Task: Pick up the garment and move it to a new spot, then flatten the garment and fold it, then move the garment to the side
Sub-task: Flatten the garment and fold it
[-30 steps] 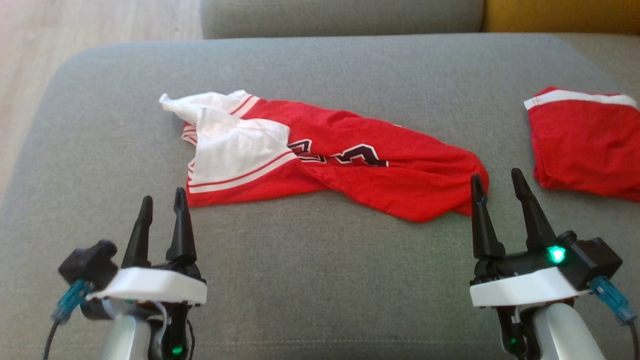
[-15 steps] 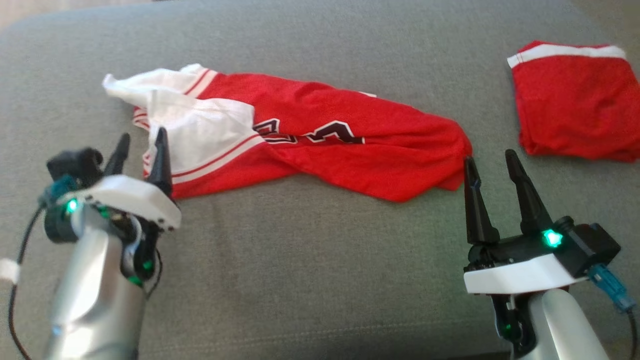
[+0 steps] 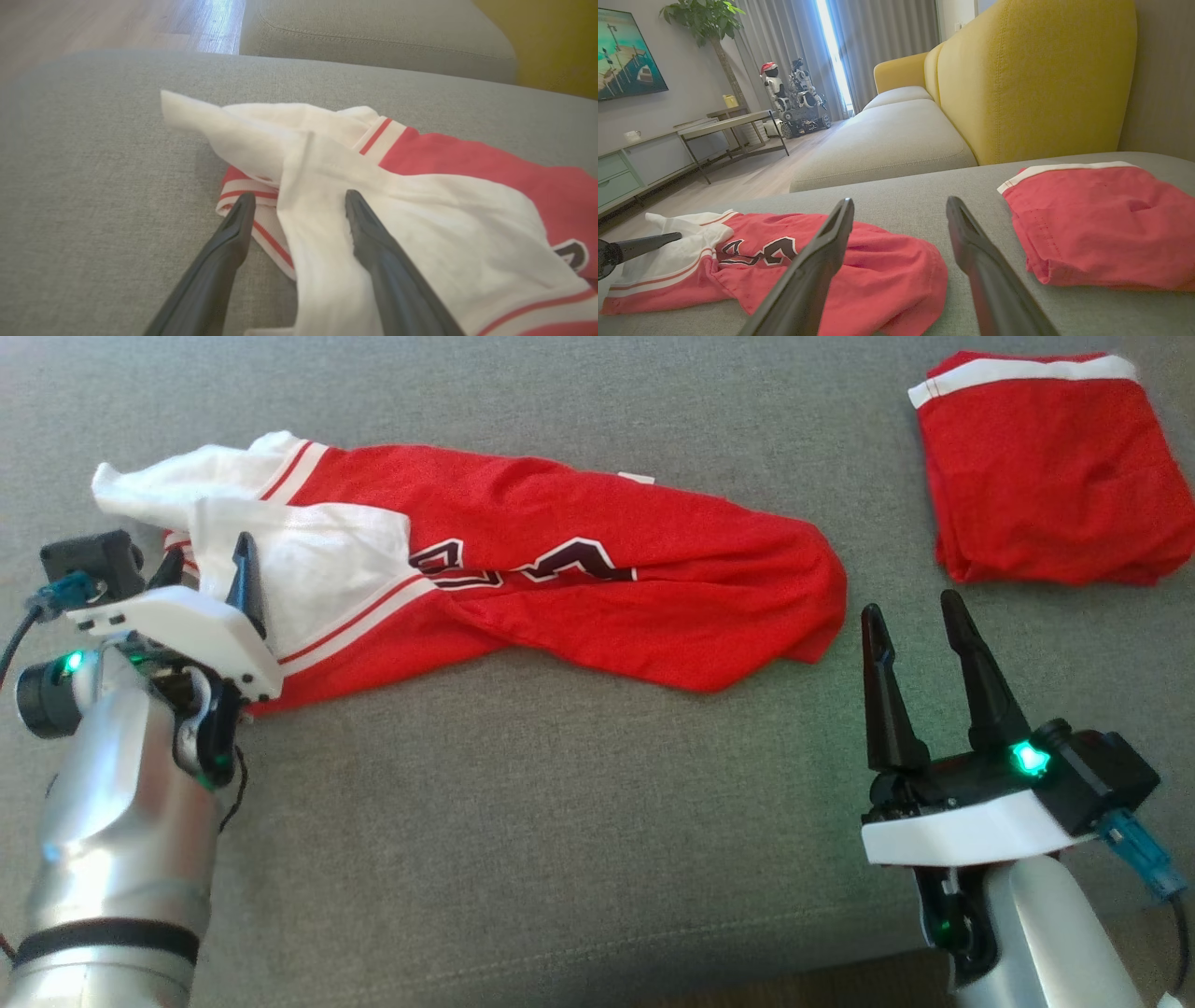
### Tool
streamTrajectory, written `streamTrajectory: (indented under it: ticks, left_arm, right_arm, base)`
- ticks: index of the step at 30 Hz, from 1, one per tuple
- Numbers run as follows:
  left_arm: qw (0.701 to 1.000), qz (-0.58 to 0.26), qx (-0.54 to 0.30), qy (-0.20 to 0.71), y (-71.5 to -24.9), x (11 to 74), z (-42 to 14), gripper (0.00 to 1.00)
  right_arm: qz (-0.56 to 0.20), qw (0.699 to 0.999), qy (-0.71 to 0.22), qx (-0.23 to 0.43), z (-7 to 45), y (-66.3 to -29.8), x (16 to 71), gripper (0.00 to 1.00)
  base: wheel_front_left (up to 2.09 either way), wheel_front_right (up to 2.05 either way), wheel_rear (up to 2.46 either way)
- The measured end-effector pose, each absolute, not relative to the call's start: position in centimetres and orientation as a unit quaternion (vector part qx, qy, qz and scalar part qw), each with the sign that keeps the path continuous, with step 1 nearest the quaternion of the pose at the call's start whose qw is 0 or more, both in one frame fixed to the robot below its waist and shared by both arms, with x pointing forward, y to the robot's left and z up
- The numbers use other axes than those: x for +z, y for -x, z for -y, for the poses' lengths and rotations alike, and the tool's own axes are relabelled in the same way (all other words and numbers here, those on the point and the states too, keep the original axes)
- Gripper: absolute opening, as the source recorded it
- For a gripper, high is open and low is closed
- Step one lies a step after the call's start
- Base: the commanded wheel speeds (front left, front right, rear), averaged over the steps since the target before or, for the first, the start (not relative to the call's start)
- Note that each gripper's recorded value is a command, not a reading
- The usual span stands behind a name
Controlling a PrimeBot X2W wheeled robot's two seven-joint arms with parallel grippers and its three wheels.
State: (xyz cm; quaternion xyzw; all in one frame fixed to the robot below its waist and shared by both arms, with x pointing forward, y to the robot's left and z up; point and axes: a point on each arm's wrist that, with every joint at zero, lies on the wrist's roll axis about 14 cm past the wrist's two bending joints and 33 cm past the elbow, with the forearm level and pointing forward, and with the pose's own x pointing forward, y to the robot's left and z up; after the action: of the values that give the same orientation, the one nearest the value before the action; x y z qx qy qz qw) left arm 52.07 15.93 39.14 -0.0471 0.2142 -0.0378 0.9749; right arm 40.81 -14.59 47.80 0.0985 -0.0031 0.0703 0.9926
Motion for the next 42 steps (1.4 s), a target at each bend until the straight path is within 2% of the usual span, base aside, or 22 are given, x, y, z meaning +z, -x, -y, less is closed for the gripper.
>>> streamTrajectory:
  ticks: [7,8,9,10,23,30,42]
  left_arm:
    - [0.969,-0.241,-0.033,0.037,-52.6,37.3,-16.4,1.0]
    - [0.968,-0.245,-0.035,0.037,-52.6,37.1,-16.4,0.94]
    - [0.968,-0.244,-0.035,0.039,-52.7,37.0,-16.4,0.06]
    - [0.969,-0.241,-0.034,0.04,-52.7,37.1,-16.4,0.0]
    - [0.984,-0.162,-0.06,0.042,-51.0,41.4,-15.9,0.0]
    - [0.987,-0.124,-0.098,0.027,-47.7,43.6,-15.4,0.0]
    - [0.979,-0.114,-0.169,0.015,-41.0,45.4,-13.1,0.0]
  right_arm:
    - [-0.005,0.993,-0.098,0.063,15.0,-40.8,47.2,1.0]
    - [-0.006,0.993,-0.098,0.063,15.1,-40.9,47.1,1.0]
    - [-0.007,0.993,-0.098,0.063,15.1,-40.9,47.1,1.0]
    - [-0.006,0.993,-0.098,0.063,15.0,-40.9,47.1,1.0]
    - [0.013,0.99,-0.103,0.091,13.2,-40.9,48.6,1.0]
    - [0.014,0.988,-0.107,0.113,11.6,-41.1,48.9,1.0]
    - [0.032,0.982,-0.113,0.15,9.1,-40.8,50.6,1.0]
  base:
    - [0.0,0.0,0.0]
    - [0.0,0.0,0.0]
    - [0.0,0.0,0.0]
    - [0.0,0.0,0.0]
    - [0.0,0.0,0.0]
    - [0.0,0.0,0.0]
    - [0.0,0.0,0.0]
